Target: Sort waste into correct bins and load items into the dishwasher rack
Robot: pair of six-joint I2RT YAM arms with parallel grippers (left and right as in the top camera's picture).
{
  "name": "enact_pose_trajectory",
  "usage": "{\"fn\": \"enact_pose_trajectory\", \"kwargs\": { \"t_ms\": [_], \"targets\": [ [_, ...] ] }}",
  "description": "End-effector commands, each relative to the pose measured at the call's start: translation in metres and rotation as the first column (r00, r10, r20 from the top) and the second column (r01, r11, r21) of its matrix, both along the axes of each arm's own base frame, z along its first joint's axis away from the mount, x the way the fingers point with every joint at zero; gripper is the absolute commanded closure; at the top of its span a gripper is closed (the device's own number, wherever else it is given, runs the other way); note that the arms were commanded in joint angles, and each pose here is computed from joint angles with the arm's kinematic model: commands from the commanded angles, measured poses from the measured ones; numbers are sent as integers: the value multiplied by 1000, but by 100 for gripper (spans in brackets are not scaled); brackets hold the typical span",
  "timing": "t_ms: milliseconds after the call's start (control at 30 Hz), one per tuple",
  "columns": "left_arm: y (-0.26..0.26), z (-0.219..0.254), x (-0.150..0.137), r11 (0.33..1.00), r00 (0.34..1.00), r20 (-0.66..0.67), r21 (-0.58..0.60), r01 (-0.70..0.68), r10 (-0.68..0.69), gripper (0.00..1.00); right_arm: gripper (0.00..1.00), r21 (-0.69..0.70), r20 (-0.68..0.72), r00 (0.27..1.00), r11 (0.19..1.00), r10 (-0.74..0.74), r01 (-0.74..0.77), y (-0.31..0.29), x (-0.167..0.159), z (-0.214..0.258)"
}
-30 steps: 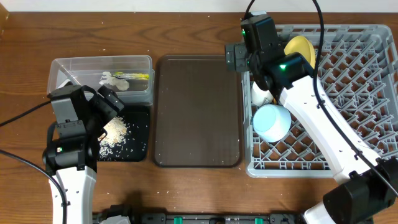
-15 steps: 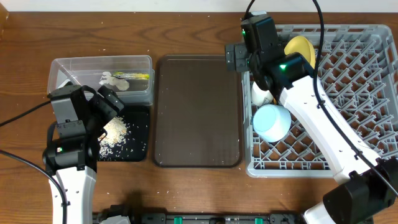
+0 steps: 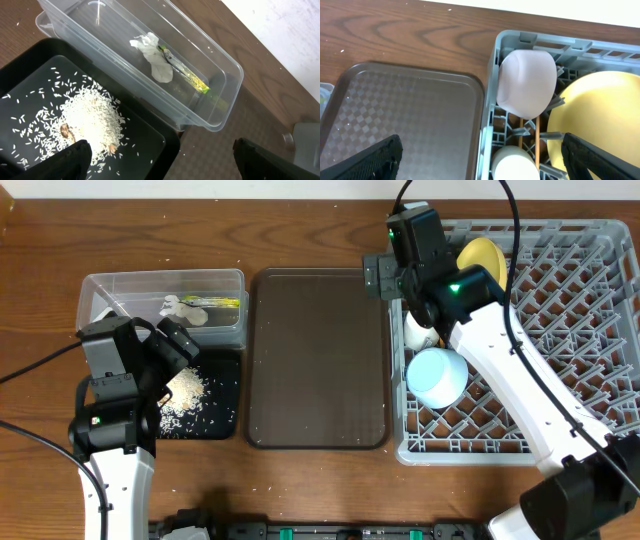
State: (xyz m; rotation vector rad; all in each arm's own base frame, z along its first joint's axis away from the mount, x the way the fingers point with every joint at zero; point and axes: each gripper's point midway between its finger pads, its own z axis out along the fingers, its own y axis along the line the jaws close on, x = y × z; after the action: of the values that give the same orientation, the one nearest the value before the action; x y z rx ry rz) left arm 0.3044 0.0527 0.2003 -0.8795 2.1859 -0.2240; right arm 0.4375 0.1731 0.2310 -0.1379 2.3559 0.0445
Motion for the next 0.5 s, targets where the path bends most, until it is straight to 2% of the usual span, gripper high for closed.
{"fn": "enact_pose_trajectory", "kwargs": {
  "t_ms": [0,233,467],
  "targets": [
    [3,8,2,1000,1000,16,8,-7,7,7,1,30,68,998,1000,-6,4,-10,-14,33],
    [3,8,2,1000,1000,16,8,-7,7,7,1,99,211,976,994,-56,35,-45,-45,81],
    [3,8,2,1000,1000,16,8,-7,7,7,1,177,299,946,981,-125,74,-95,-89,74]
  ]
}}
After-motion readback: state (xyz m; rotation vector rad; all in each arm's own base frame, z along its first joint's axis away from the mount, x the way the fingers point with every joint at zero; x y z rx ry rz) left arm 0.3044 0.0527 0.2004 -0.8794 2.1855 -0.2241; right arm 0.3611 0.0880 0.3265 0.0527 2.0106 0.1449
